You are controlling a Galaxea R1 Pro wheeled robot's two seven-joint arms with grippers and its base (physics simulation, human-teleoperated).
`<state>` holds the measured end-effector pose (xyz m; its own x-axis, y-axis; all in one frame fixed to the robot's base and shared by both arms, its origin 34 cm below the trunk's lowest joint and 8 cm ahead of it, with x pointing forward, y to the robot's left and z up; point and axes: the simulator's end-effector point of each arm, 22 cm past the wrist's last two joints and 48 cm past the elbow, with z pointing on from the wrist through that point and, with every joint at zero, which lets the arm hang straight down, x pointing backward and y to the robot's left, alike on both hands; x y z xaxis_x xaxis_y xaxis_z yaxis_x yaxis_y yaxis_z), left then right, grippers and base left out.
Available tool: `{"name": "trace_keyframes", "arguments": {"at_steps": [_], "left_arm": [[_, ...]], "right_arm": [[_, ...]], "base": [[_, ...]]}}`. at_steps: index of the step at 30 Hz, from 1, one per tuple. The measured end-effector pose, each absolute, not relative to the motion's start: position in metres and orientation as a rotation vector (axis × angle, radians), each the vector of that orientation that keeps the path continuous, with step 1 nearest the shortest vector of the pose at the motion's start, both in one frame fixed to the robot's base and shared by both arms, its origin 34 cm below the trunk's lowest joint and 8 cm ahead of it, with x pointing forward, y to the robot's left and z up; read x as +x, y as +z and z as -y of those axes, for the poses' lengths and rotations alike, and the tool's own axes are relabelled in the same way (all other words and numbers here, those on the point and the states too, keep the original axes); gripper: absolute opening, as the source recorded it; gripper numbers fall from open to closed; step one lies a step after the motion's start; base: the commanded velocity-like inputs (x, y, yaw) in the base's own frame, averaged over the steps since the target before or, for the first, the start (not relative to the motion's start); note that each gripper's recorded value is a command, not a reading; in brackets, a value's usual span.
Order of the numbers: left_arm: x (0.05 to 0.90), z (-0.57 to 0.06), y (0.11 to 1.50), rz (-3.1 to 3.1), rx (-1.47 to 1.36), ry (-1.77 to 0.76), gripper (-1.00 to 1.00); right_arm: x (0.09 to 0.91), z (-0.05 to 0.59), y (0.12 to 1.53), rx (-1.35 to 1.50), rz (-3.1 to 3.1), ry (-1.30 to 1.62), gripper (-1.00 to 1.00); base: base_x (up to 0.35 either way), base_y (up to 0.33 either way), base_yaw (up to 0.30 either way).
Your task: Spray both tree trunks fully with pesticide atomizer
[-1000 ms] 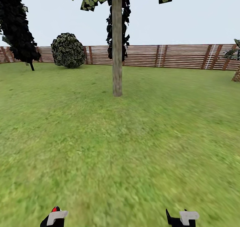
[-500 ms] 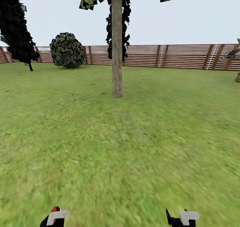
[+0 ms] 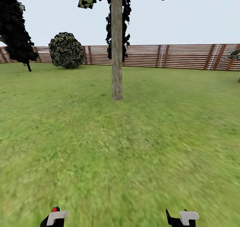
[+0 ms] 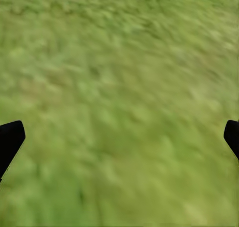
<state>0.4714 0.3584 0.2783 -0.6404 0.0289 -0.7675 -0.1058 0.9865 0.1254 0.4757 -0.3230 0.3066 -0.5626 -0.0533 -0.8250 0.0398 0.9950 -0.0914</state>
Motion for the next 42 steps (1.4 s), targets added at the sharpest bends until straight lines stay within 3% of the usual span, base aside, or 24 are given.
{"name": "trace_keyframes", "arguments": {"at_steps": [42], "left_arm": [[0.4719,-0.3587,0.2787,-2.256,-0.053,0.199,-1.0]], "right_arm": [[0.4762,0.3235,0.3073,-0.01,-2.162,-0.122,1.0]], "base": [[0.339,0.0,0.0]]}}
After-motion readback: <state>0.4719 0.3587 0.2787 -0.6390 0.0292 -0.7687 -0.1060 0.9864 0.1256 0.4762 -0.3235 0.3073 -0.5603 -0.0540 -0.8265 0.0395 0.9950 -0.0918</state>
